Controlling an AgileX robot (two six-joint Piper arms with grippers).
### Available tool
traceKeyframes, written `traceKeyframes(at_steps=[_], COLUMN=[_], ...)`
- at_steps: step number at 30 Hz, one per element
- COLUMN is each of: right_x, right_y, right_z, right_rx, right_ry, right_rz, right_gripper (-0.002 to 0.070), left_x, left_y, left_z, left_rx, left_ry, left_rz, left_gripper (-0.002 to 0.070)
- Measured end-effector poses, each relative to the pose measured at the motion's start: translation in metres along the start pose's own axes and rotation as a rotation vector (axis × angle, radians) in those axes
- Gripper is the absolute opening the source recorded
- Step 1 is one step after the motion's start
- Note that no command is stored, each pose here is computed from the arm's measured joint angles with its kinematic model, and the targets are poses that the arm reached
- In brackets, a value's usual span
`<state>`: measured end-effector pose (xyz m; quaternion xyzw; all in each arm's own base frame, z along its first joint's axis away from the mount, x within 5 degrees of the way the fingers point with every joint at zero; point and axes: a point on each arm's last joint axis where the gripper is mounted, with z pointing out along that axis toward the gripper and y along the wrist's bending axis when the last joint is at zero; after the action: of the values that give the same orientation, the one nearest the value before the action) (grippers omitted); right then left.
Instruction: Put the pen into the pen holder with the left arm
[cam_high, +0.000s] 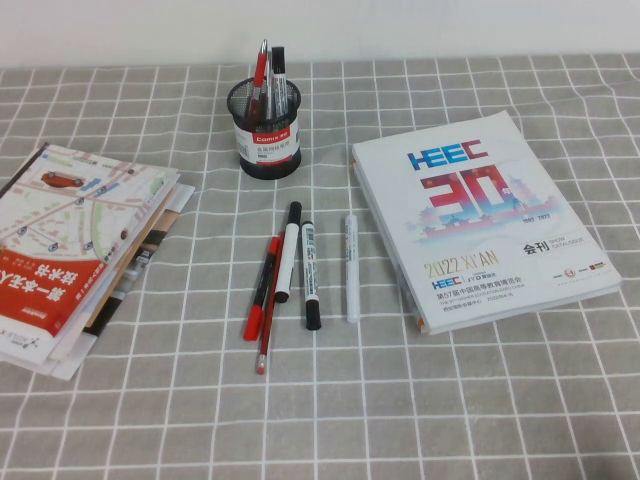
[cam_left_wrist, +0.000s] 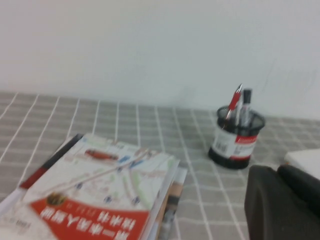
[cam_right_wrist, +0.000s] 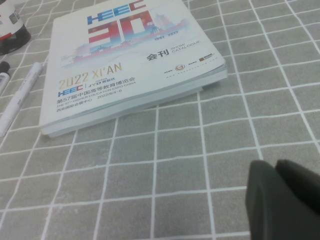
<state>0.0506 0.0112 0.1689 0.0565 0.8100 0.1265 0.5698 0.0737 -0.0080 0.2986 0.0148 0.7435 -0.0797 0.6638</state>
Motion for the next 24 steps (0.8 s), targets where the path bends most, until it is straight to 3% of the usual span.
traceKeyframes(at_steps=[2,3,4,17,24], right_x=[0.0,0.0,0.0,0.0,0.0], right_y=[0.0,0.0,0.0,0.0,0.0], right_z=[0.0,0.0,0.0,0.0,0.0], right_rx=[0.0,0.0,0.0,0.0,0.0], right_ry=[0.0,0.0,0.0,0.0,0.0], right_rz=[0.0,0.0,0.0,0.0,0.0], right_gripper=[-0.0015,-0.0015,-0.0015,-0.0015,-0.0015], left_x=[0.004,0.04,0.048,0.101,0.119], left_y=[0.002,-0.001,-0.001,0.01,0.011], left_z=[0.0,0.006,0.007,-0.005,-0.007], left_rx=[-0.021,0.032,0.042,-0.031,-0.047], left_ry=[0.035,0.096,0.095,-0.097,0.101], left_rz=[0.0,0.003,-0.008,-0.036,0.05], left_gripper=[0.0,0.0,0.0,0.0,0.0])
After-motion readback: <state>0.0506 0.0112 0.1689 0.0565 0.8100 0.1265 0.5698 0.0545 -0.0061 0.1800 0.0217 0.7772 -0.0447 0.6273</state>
